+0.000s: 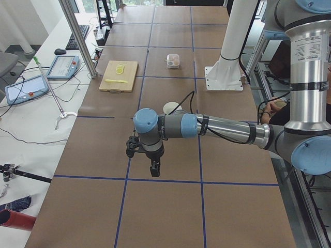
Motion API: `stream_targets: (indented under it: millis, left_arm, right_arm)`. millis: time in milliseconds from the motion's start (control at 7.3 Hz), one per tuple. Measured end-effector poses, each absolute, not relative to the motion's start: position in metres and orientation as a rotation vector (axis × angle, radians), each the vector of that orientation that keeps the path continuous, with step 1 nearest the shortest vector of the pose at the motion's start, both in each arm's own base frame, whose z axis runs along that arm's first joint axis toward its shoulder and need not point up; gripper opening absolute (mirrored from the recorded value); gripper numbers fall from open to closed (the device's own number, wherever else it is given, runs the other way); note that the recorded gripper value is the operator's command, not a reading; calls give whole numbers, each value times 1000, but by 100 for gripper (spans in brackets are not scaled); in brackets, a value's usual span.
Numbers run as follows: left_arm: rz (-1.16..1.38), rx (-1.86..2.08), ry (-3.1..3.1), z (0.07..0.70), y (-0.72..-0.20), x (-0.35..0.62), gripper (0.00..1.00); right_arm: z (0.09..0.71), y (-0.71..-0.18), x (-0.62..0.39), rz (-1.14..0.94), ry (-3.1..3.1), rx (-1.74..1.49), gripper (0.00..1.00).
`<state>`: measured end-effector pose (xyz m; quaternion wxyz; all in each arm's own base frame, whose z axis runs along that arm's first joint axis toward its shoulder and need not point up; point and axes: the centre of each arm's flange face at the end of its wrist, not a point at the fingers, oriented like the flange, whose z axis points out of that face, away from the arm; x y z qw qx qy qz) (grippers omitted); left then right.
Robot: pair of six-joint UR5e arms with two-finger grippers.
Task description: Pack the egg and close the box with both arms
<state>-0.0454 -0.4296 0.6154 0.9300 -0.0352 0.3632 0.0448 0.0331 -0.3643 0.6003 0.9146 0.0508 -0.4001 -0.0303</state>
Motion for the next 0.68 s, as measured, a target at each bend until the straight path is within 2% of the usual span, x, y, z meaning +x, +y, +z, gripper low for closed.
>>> stream_targets:
  millis: [685]
  left_arm:
    - [91,-83,745,618,-428,-46,100]
  right_arm:
    - [606,-364,33,-61,-821,99,100]
